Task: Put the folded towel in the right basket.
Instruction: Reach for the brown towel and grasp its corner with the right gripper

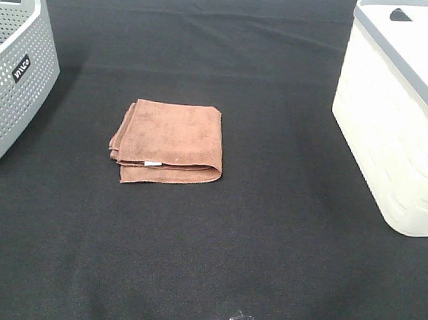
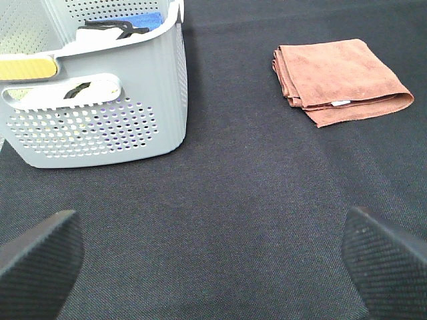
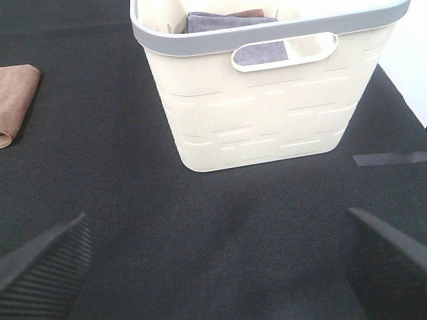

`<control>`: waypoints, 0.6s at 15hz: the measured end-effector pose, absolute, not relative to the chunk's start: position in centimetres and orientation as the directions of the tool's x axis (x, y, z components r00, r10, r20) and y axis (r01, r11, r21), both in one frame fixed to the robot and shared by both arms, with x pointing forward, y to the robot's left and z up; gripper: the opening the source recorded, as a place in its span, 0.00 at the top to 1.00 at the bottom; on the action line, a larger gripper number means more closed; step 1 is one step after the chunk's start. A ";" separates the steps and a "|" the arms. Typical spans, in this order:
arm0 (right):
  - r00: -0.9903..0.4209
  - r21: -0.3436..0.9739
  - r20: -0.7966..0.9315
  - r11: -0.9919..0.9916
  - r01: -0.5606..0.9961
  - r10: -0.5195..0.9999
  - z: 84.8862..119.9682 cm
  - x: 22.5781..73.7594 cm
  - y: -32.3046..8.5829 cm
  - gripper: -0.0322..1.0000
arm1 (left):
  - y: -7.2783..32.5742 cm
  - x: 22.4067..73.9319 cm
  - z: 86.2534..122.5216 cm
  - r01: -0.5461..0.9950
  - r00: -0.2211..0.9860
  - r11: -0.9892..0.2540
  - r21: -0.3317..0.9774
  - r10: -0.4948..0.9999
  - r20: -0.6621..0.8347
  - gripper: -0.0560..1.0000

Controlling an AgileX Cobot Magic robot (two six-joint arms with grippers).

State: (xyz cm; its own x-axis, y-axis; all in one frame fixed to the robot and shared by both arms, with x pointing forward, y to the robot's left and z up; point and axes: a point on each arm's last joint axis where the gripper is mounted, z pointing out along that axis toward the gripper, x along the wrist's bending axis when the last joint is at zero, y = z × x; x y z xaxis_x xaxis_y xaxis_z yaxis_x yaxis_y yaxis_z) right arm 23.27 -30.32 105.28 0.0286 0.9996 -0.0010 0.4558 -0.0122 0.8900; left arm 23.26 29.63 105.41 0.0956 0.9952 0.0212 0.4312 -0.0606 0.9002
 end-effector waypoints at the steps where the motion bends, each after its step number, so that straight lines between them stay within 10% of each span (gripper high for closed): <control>1: 0.029 0.890 -0.001 -0.012 0.456 1.000 105.3 23.3 -30.3 0.03 | 29.6 23.3 105.4 0.431 0.096 -0.061 0.900 0.995 0.021 0.02; 9: 0.029 0.890 -0.001 -0.012 0.456 1.000 105.3 23.3 -30.3 0.03 | 29.6 23.3 105.4 0.431 0.096 -0.061 0.900 0.995 0.021 0.02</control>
State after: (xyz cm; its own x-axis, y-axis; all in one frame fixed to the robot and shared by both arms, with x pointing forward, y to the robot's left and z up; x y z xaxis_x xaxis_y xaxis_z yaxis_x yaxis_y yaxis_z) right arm 23.27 -30.32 105.28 0.0286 0.9996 -0.0010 0.4558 -0.0122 0.8900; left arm 23.26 29.63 105.41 0.0956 0.9952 0.0212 0.4312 -0.0606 0.9002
